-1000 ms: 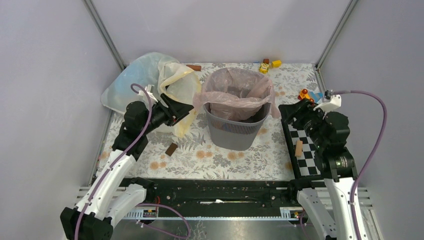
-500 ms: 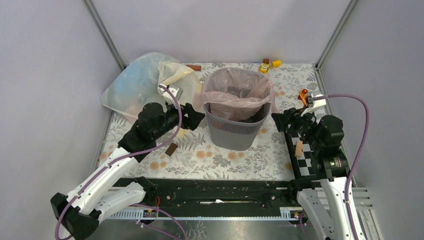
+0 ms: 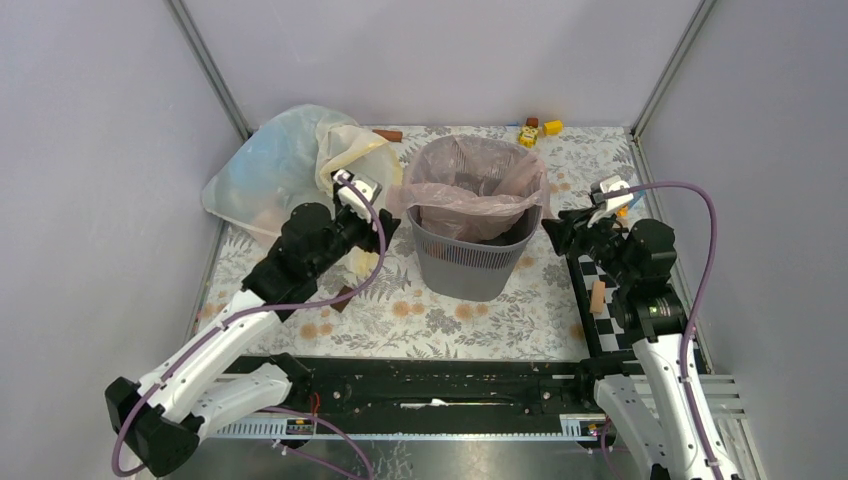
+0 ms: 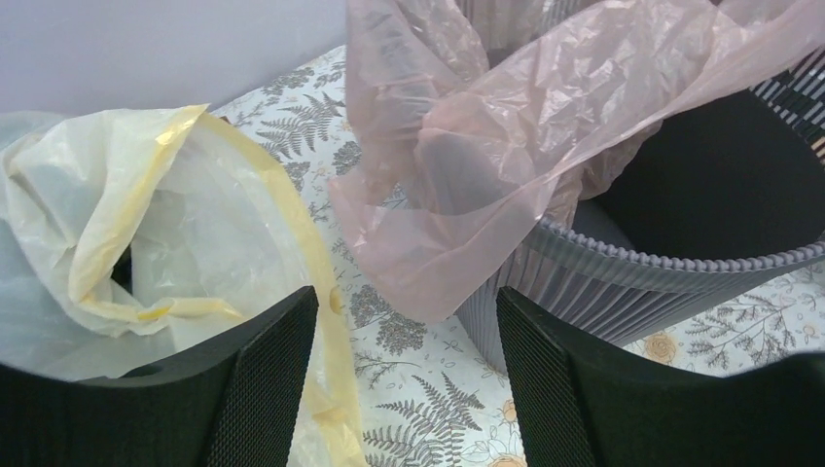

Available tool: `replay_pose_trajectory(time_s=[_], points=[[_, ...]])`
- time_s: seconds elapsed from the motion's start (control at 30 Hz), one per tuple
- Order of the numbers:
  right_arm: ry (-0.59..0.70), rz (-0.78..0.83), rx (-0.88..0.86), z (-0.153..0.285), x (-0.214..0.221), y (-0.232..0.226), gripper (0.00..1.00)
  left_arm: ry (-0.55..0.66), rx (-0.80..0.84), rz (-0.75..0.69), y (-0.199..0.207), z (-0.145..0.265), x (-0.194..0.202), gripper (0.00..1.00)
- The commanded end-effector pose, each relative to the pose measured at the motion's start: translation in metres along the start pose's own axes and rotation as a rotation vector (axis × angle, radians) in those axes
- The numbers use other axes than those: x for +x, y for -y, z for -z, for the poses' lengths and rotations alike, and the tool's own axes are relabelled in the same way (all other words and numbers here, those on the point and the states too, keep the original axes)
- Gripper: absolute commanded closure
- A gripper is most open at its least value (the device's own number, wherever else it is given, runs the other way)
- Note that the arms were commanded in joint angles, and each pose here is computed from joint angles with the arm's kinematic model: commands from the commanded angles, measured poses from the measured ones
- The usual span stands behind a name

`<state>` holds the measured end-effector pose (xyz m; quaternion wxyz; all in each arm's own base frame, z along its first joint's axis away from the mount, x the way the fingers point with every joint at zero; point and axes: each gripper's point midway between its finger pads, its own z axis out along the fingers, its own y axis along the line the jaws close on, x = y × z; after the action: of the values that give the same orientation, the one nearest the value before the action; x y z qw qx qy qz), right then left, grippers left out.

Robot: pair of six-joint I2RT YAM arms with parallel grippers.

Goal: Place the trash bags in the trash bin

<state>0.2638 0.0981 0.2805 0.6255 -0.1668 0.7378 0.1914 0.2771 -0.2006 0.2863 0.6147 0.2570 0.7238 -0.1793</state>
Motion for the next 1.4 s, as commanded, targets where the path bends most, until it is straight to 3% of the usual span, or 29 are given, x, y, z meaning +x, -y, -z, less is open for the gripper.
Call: replay_pose_trajectory(time_s=[0.0, 0.17, 0.4, 0.5, 0.7, 0.83, 1.17, 1.37], points=[[0.080, 0.078, -0.065, -0.005, -0.021, -0.007, 0.51, 0.060, 0.086, -0.069, 0.013, -0.011, -0.020, 0.29], [0.089, 0.093, -0.074, -0.011, -0.022, -0.006, 0.55, 0.055, 0.097, -0.077, 0.014, -0.022, -0.025, 0.36], [0.093, 0.076, -0.131, -0.012, -0.027, -0.016, 0.85, 0.087, 0.078, -0.078, 0.011, -0.030, -0.037, 0.63], [0.099, 0.063, -0.146, -0.008, -0.027, -0.020, 1.00, 0.099, 0.082, -0.084, 0.012, -0.030, -0.039, 0.69], [0.097, 0.028, -0.170, -0.005, -0.024, -0.027, 1.00, 0.111, 0.091, -0.098, 0.013, -0.029, -0.040, 0.71], [0.106, 0.022, -0.162, 0.000, -0.024, -0.028, 1.00, 0.110, 0.068, -0.104, 0.008, -0.022, -0.040, 1.00], [0.100, -0.064, -0.159, 0.020, -0.013, -0.039, 1.00, 0.066, 0.178, -0.082, 0.028, 0.019, -0.024, 1.00], [0.009, -0.154, -0.163, 0.015, 0.027, -0.039, 1.00, 0.001, 0.254, -0.048, 0.043, 0.024, 0.006, 1.00]])
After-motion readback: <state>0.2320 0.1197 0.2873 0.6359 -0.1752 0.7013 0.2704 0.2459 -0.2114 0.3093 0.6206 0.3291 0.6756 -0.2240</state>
